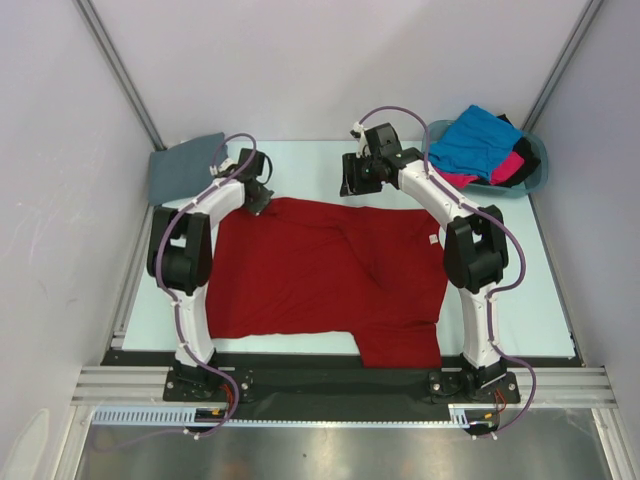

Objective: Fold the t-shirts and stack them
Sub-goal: Fold the tshirt

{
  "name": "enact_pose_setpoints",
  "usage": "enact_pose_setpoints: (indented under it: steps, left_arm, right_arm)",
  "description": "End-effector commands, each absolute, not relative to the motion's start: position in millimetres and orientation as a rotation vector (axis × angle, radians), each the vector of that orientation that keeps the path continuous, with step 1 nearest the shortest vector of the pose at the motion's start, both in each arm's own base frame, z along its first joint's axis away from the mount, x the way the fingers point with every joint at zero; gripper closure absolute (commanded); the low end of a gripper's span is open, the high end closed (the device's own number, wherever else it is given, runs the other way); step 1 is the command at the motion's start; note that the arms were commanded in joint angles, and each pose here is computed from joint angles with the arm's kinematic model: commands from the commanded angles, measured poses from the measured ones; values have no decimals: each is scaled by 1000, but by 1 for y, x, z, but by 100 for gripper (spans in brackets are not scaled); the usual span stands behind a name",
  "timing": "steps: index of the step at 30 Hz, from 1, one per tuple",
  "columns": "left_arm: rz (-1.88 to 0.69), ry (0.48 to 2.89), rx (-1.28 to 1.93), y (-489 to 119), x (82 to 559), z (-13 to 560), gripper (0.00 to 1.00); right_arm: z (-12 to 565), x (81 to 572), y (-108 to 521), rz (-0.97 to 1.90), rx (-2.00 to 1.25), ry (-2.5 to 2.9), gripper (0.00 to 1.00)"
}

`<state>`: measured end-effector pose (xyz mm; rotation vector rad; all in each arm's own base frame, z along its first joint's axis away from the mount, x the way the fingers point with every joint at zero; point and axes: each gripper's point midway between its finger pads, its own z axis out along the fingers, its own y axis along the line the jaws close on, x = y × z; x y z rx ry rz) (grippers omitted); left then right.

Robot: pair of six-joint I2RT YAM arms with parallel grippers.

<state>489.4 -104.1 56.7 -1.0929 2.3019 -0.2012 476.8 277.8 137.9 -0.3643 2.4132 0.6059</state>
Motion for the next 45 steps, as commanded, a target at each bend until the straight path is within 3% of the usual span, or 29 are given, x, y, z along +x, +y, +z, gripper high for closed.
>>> enact_pose_setpoints:
  steps: [1, 17, 18, 19, 20, 30, 31, 34, 38, 45]
  left_arm:
    - [-204, 2278, -1102, -100, 481, 76, 100]
    - [90, 2133, -1198, -41, 419, 101, 99]
    - [91, 2127, -1196, -40, 417, 102, 98]
    - [81, 2113, -1192, -39, 416, 108, 89]
    - [79, 2104, -1188, -38, 415, 109, 88]
    - [58, 2153, -1227, -43, 394, 88, 90]
    - [68, 2122, -1232, -39, 397, 90, 84]
    - [15, 2060, -1189, -38, 416, 101, 47]
    - [-67, 2015, -1117, -48, 454, 121, 22]
    - [-82, 2087, -1152, -66, 503, 104, 21]
  right_arm:
    - [174, 473, 279, 648, -362, 2342, 47]
    - [156, 472, 283, 667, -374, 2392, 47]
    - [156, 472, 284, 670, -378, 2393, 47]
    - [155, 472, 284, 673, -379, 2396, 47]
    - [154, 472, 285, 675, -378, 2397, 47]
    - [151, 473, 283, 663, -376, 2412, 47]
    - [151, 473, 283, 663, -376, 2412, 47]
    - [152, 472, 283, 662, -381, 2412, 47]
    - [152, 474, 280, 650, -379, 2409, 47]
    - [147, 477, 277, 640, -376, 2422, 47]
